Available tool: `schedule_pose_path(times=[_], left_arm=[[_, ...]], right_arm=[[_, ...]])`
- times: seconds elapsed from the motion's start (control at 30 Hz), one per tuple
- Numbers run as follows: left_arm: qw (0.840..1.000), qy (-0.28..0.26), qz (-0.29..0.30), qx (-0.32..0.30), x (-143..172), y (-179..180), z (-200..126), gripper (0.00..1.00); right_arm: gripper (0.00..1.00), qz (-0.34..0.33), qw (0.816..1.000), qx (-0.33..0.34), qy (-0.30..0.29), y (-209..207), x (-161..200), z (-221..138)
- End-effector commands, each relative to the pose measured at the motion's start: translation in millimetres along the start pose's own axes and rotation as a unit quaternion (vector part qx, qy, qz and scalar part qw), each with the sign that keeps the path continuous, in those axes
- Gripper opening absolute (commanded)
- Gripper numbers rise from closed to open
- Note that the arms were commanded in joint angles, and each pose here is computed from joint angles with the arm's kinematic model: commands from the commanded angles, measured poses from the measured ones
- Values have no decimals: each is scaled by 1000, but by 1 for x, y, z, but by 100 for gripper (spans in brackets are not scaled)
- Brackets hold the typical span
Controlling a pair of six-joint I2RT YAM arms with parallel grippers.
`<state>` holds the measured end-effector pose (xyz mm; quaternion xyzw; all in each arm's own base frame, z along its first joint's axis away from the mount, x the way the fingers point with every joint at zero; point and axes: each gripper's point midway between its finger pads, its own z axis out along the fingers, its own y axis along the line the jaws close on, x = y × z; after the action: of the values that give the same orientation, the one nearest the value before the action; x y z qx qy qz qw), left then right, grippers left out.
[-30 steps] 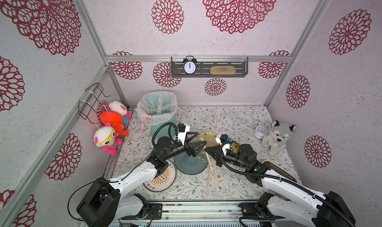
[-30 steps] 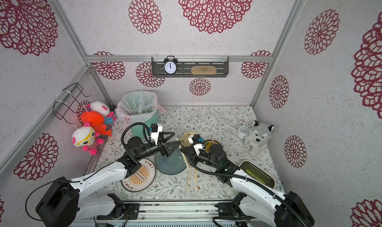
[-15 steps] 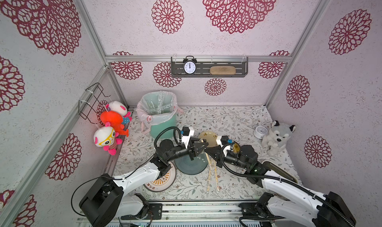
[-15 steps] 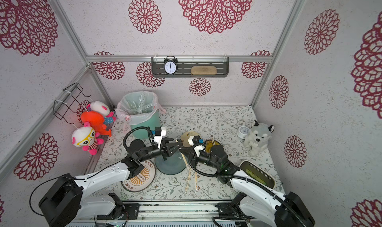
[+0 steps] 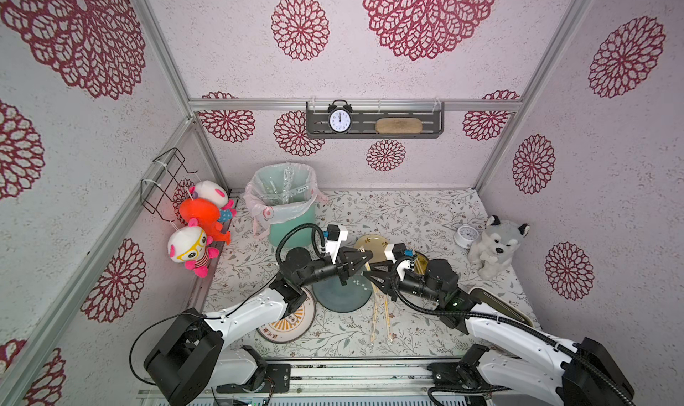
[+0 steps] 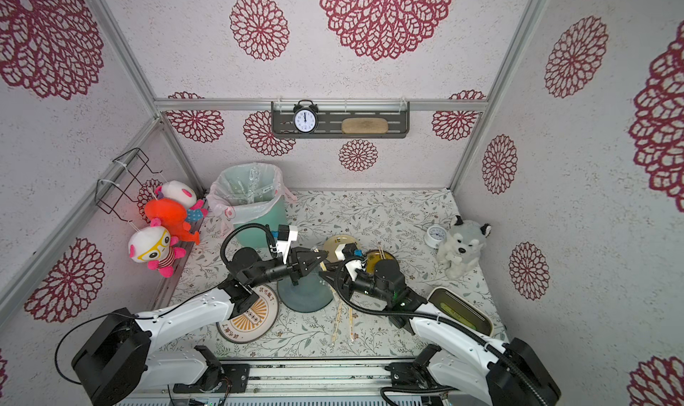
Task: Remove the packaging of disposable chopsticks
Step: Pick up the disposable chopsticks from the center of the board, then remove the packet bag from the disposable chopsticks.
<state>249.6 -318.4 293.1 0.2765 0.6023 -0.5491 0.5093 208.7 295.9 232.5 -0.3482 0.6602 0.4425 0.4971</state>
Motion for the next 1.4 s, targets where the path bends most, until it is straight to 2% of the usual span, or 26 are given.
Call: schedule_pose_path(times=[0.0, 0.3, 0.5, 0.63, 0.87, 1.03, 1.07, 1.13, 1.17, 1.2, 1.27, 1.3, 1.37], left_arm=[[1000, -11, 15, 0, -27, -8, -3, 0], [999, 14, 41, -13, -28, -12, -8, 0], [999, 19, 38, 0, -28, -17, -7, 0], [999, 19, 36, 2, -28, -18, -7, 0], [999, 16, 43, 4, -30, -20, -9, 0], [999, 16, 40, 8, -29, -22, -9, 0], [999, 17, 42, 12, -28, -23, -10, 4], [999, 9, 51, 17, -29, -25, -11, 57], [998, -3, 56, 18, -32, -26, -14, 69], [998, -12, 58, 18, -35, -26, -16, 76], [998, -26, 59, 15, -42, -24, -23, 79], [998, -29, 58, 19, -45, -24, -26, 78], [997, -30, 60, 35, -48, -29, -28, 71]], right_arm=[[38, 0, 1000, -7, 0, 2, 3, -2], [33, -1, 1000, 14, -11, 0, 20, -19], [22, -3, 1000, -10, -11, 8, 18, -18], [19, -1, 1000, -12, -7, 7, 20, -15], [1, 5, 1000, -10, 5, 4, 28, -14], [0, 5, 1000, -14, -5, 5, 29, -14], [0, 5, 1000, -15, -6, 5, 29, -13], [0, 5, 1000, -19, -14, 6, 30, -14], [0, 4, 1000, -21, -17, 7, 30, -15], [0, 3, 1000, -22, -21, 8, 30, -15], [0, 0, 999, -31, -25, 11, 31, -17], [0, -3, 999, -33, -29, 12, 31, -18], [0, -5, 999, -39, -35, 15, 30, -20]])
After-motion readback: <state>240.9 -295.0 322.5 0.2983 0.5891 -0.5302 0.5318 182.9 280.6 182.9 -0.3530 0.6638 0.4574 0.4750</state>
